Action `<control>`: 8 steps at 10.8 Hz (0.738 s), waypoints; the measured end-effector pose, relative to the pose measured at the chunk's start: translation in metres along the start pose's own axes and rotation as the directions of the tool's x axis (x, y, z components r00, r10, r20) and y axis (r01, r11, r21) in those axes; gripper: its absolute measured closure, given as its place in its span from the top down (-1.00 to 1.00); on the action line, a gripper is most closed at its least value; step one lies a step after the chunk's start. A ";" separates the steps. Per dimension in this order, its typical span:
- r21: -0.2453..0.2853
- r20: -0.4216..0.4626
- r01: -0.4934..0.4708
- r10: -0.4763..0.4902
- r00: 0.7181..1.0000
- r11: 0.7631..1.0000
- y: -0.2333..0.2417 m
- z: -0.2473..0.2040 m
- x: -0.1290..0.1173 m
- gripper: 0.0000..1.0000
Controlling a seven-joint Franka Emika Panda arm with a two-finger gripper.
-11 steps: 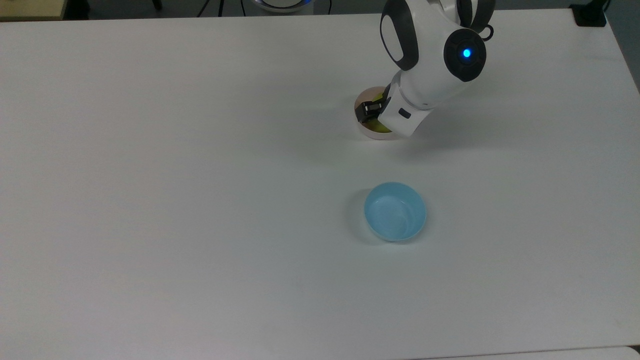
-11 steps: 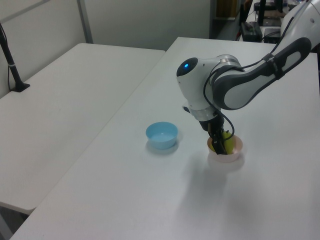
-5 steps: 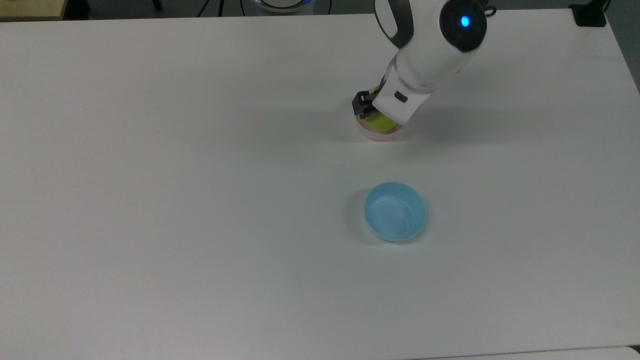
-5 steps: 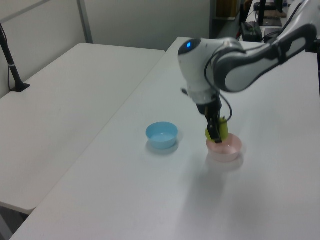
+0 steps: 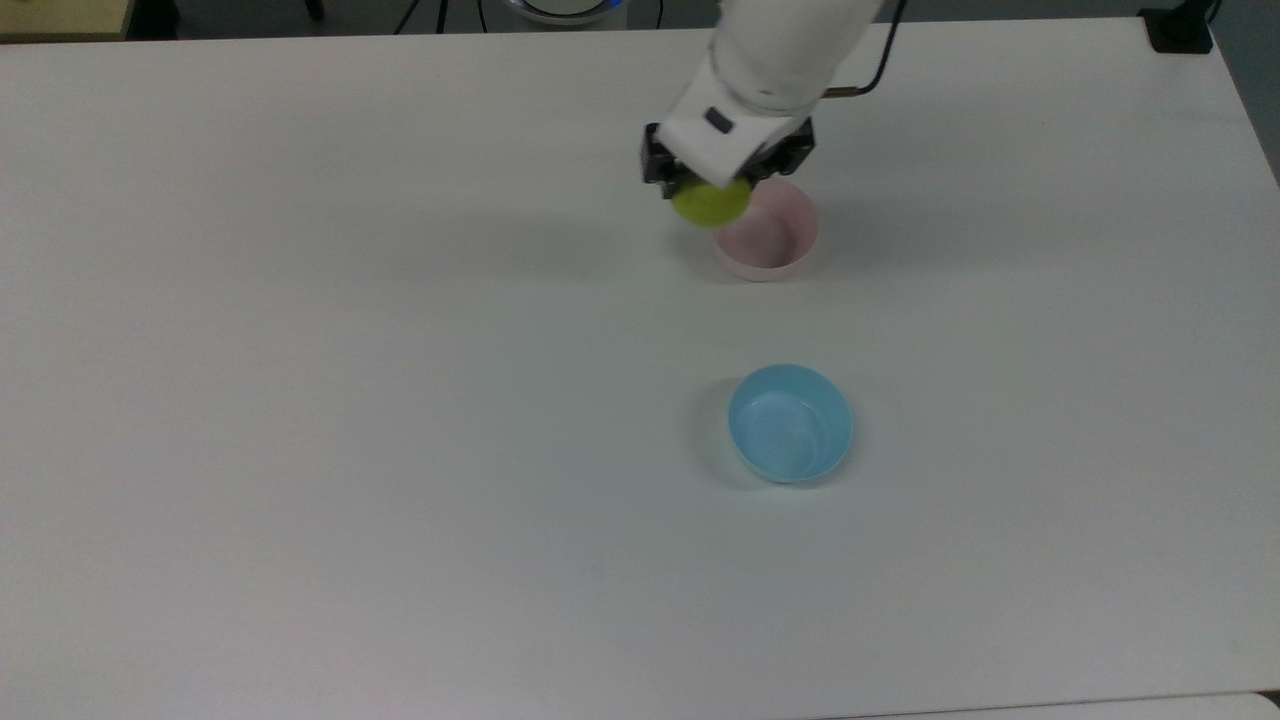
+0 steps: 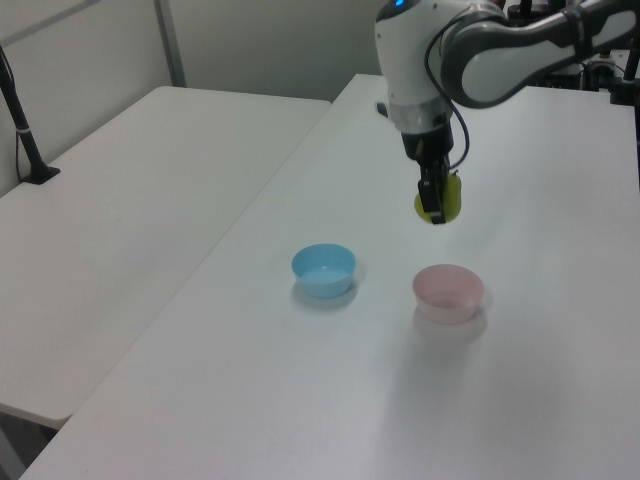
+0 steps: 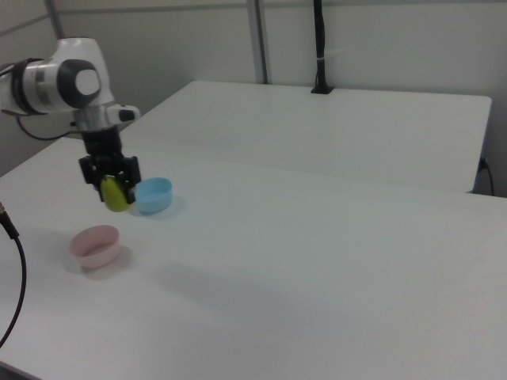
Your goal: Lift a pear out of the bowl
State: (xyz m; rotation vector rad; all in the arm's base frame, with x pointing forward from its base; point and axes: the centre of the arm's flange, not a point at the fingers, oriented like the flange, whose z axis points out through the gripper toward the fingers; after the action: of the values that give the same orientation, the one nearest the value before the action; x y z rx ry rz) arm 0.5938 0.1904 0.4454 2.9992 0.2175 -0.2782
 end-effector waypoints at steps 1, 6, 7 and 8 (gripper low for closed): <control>0.008 0.003 -0.033 0.033 0.999 0.999 0.024 0.001 0.003 0.54; 0.038 0.037 -0.117 0.116 0.993 0.992 0.136 0.046 0.024 0.54; 0.014 0.041 -0.115 0.114 0.993 0.993 0.142 0.066 0.033 0.54; -0.005 0.051 -0.104 0.104 0.993 0.995 0.140 0.088 0.042 0.54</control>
State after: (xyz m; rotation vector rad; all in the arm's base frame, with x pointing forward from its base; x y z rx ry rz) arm 0.6407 0.0470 0.3662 2.9848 0.0565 -0.3427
